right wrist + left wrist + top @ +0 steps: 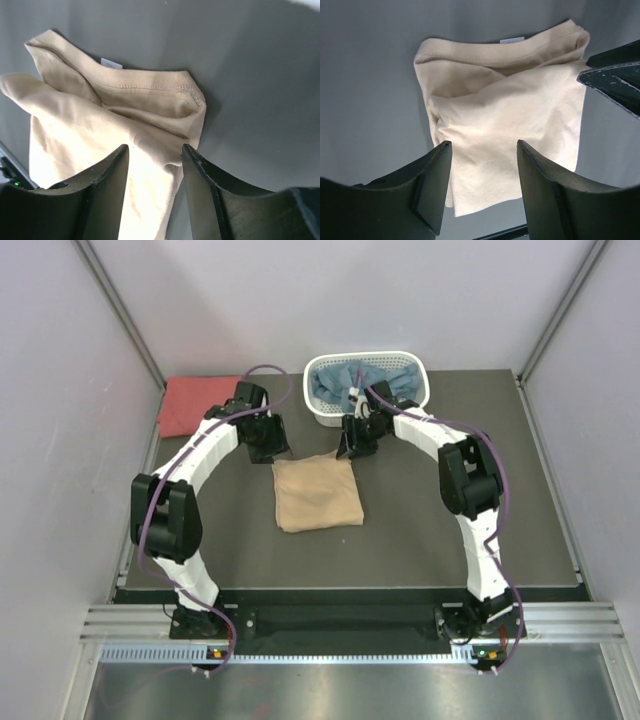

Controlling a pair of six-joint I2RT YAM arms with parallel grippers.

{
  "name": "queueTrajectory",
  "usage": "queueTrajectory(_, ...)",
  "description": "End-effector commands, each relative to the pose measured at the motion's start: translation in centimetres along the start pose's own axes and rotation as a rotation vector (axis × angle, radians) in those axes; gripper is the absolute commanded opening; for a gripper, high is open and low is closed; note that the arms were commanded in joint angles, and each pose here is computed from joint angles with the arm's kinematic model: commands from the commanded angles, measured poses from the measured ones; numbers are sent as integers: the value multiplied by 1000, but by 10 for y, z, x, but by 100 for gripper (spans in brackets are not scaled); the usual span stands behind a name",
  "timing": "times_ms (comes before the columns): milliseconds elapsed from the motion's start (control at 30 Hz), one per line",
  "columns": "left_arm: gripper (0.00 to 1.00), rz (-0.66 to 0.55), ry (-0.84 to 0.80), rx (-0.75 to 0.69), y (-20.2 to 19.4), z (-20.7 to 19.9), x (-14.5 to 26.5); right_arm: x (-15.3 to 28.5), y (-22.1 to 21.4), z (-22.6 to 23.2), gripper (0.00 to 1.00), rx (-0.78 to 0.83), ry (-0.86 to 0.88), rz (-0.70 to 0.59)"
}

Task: Fold and stack the t-shirts
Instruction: Fold the tshirt

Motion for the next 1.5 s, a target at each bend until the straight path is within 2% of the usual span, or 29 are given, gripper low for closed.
queueTrajectory(0,60,6,19,-18,-6,7,-3,21,6,1,47,80,-13,-21)
queueTrajectory(400,56,36,48,1,-12,15,-20,21,4,-8,48,68,-24,-8)
queueTrajectory(567,53,49,48,20,-12,15,-27,16,6,0,45,44,27,-2)
queueTrajectory(833,57,68,85,28,-14,21,-34,8,3,1,42,-2,59,5)
queueTrajectory(1033,53,42,104,14,-5,24,-41,7,7,5,34,-12,75,-4)
queueTrajectory(1133,46,46,118,3,-1,26,-47,5,8,4,28,-14,76,-6)
queueTrajectory(1167,40,50,121,0,0,25,-49,6,9,4,23,-15,78,-8)
queueTrajectory(1267,33,39,123,-6,5,25,-50,5,12,4,16,-12,76,-13)
queueTrajectory(1300,24,34,123,-10,7,25,-50,5,13,4,11,-11,72,-16)
queueTrajectory(1367,15,20,124,-15,13,22,-46,9,17,5,7,0,67,-30)
queueTrajectory(1400,5,19,126,-18,14,21,-43,10,19,3,4,10,47,-40)
queueTrajectory(1467,2,-9,129,-24,20,19,-35,17,23,5,0,19,30,-59)
Point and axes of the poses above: each gripper's point midway between its finger pads, its own x axis back along the fingers, its own z axis along the line the jaws close on, y = z × x, the point moved 2 cm from there along x, back along the fingers, and after that the axes turned 2 degrees about -x, right-handed, at the moved point
